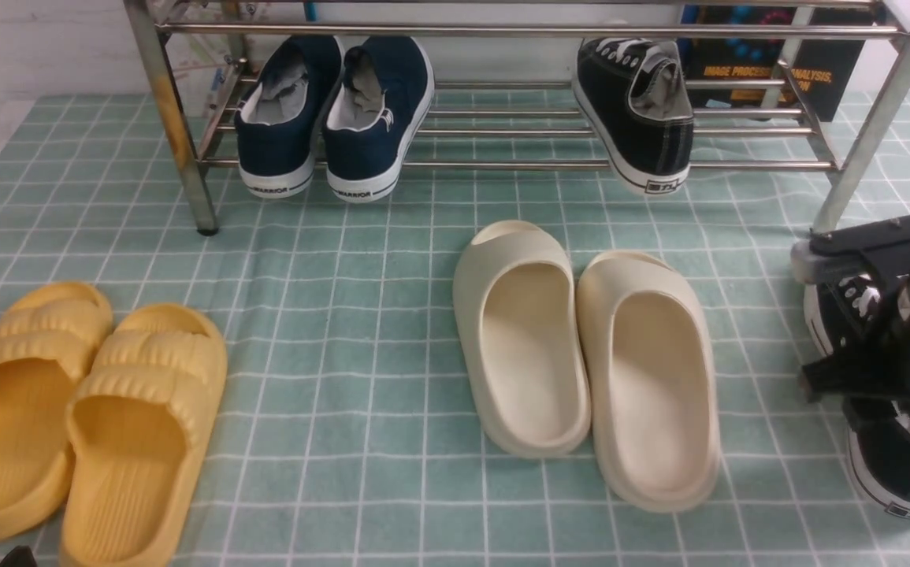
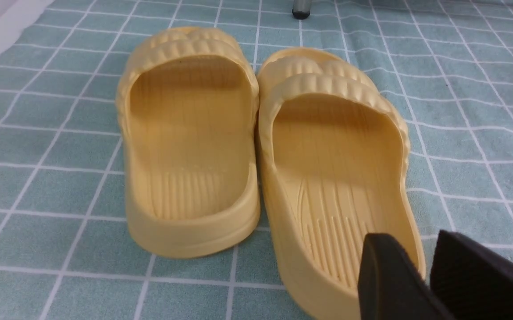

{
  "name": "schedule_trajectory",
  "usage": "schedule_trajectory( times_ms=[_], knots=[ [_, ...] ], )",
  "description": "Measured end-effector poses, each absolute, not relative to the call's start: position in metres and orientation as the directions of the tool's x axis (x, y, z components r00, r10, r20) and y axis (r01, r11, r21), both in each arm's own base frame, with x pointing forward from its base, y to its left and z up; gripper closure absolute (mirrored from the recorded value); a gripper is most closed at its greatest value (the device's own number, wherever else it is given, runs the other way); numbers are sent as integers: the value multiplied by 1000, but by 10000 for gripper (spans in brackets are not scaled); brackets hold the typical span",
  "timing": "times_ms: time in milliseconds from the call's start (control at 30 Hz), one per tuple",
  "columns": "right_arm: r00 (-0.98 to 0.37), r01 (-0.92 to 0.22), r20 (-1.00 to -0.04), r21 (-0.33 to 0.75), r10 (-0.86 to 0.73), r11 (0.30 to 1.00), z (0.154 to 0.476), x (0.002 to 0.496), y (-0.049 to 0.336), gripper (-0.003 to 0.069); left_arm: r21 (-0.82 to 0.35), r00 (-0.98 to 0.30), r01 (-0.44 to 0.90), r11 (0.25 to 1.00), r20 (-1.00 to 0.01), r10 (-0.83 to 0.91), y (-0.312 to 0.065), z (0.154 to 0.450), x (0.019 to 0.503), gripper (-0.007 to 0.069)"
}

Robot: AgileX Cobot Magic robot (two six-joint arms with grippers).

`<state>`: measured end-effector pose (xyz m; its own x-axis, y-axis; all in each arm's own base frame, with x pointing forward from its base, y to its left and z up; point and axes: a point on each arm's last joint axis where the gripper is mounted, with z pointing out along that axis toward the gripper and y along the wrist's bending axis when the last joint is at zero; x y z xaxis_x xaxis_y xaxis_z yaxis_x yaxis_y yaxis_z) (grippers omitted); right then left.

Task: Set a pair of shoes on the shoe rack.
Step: Use the right arm to grab the shoe closest to it

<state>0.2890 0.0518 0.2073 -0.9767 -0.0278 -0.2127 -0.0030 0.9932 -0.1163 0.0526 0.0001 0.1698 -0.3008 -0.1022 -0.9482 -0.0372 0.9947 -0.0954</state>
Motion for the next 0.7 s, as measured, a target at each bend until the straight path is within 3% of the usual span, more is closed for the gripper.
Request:
schedule_trajectory(
  times_ms=[133,233,433,467,700],
  knots=[
    [-983,-22,-178,-100,-39,995,199,290,50,287,-95,-301,-37,995,-948,-102,0,170,53,441],
    [-985,-59,-157,-47,-66,997,196,287,56,340,-95,-301,-37,995,-948,-102,0,170,53,439],
    [-981,-111,-155,-30,-115,993,195,287,59,564,-95,-301,-37,995,-948,-102,0,170,53,434],
    [-981,-116,-155,-33,-120,993,195,287,59,629,-95,-301,-37,995,-948,-102,0,170,53,432],
    [-977,-107,-189,12,-103,994,234,281,61,640,-95,-301,-37,995,-948,-102,0,170,53,429]
  ],
)
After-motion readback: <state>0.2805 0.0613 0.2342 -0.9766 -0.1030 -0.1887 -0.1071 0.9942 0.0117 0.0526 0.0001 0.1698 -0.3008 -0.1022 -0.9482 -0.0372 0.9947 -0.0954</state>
